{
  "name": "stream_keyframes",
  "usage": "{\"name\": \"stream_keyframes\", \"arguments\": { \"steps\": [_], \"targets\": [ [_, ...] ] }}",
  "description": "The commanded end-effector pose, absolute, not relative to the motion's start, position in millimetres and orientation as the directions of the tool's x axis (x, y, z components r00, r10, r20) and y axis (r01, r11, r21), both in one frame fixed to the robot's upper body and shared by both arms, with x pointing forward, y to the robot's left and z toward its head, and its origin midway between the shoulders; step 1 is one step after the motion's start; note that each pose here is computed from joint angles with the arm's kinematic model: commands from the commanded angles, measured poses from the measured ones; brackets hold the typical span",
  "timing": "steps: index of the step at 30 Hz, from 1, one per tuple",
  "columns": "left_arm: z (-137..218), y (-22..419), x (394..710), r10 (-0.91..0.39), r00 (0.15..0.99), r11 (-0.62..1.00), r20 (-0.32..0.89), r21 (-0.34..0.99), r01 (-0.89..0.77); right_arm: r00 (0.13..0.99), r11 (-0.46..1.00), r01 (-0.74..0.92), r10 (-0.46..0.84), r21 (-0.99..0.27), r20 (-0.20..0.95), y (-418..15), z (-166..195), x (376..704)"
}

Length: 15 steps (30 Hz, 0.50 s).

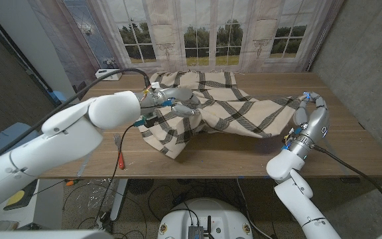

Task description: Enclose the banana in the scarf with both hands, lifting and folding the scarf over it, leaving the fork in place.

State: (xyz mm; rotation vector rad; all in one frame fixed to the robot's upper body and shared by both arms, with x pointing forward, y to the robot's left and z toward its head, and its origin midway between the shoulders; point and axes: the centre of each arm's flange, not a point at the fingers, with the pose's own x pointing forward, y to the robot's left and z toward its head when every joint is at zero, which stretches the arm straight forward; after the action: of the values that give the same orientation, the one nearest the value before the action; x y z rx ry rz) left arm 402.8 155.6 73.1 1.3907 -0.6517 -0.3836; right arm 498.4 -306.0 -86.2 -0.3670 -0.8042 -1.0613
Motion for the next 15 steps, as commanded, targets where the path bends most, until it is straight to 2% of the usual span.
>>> {"name": "stream_keyframes", "arguments": {
  "steps": [1, 5, 15],
  "targets": [
    [91, 175, 390, -0.317, 0.869, -0.013, 0.379, 0.915, -0.404, 0.257, 0.519, 0.851, -0.549, 0.082, 0.796, -289, -56, 516],
    [96, 177, 388, -0.205, 0.875, -0.113, 0.438, 0.878, -0.466, 0.26, 0.534, 0.843, -0.512, 0.066, 0.819, -281, -44, 523],
    [112, 187, 400, -0.016, 0.855, -0.294, 0.518, 0.815, -0.499, 0.258, 0.566, 0.824, -0.421, 0.029, 0.869, -268, -10, 538]
  ]
}}
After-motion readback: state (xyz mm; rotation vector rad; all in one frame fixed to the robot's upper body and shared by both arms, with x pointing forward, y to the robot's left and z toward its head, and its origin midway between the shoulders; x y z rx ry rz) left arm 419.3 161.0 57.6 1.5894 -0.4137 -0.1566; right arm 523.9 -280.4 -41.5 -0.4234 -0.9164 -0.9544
